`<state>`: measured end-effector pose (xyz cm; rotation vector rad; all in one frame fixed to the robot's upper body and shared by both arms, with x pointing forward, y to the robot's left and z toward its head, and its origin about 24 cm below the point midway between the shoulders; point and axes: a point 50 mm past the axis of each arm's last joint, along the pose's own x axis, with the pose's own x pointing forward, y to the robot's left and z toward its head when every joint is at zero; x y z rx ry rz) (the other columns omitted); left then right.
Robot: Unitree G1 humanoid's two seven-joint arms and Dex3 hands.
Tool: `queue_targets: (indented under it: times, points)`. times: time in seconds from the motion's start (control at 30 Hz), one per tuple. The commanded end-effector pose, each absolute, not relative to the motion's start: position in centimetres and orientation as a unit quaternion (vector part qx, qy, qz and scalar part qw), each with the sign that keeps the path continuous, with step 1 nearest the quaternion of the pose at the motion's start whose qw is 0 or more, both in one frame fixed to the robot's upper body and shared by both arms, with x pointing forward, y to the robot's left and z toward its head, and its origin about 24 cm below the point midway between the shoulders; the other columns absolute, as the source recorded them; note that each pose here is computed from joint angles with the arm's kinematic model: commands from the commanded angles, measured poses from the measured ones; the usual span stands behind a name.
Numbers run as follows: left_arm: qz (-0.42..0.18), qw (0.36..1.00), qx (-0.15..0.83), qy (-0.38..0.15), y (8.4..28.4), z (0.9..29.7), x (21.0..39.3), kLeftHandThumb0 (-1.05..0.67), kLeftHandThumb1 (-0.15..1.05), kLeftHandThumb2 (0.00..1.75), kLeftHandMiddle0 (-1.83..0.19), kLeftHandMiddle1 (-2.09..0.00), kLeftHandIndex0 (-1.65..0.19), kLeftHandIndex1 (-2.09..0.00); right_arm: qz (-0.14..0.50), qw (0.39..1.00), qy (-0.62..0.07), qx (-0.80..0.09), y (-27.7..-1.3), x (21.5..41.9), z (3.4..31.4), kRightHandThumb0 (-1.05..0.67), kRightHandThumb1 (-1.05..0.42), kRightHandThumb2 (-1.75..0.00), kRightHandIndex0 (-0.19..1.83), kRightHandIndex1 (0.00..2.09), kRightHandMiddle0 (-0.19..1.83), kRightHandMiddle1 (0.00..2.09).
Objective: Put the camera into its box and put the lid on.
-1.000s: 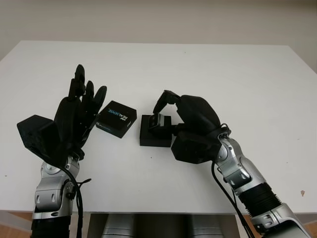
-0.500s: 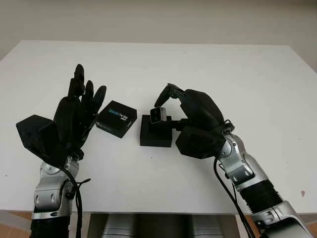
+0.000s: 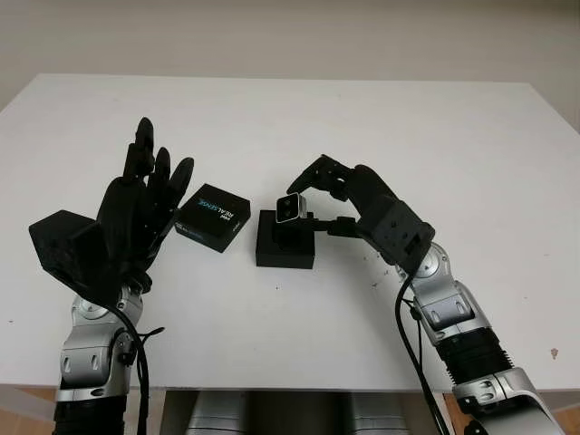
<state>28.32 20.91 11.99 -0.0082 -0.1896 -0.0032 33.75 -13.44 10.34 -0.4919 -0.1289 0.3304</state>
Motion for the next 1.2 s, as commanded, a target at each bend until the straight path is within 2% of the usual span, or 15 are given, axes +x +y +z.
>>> queue_targets:
  times: [0.0,0.23,0.47,1.17]
  points:
    - [0.0,0.995,0.003,-0.098,21.2,12.2,28.1,-0.68,1.05,0.23,0.09,-0.06,0.12,-0.06,0.164,0.96,-0.067,-0.218,-13.2,33.8,10.9,-0.43,-0.96,-0.05,0.42,0.06,0.39,1.64]
    - [-0.001,0.995,0.005,-0.096,21.3,12.3,28.0,-0.68,1.05,0.23,0.09,-0.05,0.12,-0.06,0.183,0.975,-0.03,-0.125,-13.2,33.7,9.7,-0.41,-0.97,-0.06,0.34,0.02,0.35,1.6]
    - [-0.002,0.996,0.005,-0.093,21.4,12.1,28.0,-0.69,1.05,0.24,0.09,-0.05,0.12,-0.06,0.2,0.976,-0.017,-0.081,-12.7,33.4,8.7,-0.44,-0.98,-0.06,0.3,0.01,0.37,1.61]
    - [-0.004,0.995,0.006,-0.095,21.4,12.3,28.1,-0.68,1.05,0.23,0.09,-0.05,0.11,-0.05,0.202,0.975,0.027,-0.089,-12.9,33.7,6.5,-0.43,-1.0,-0.05,0.26,0.03,0.37,1.63]
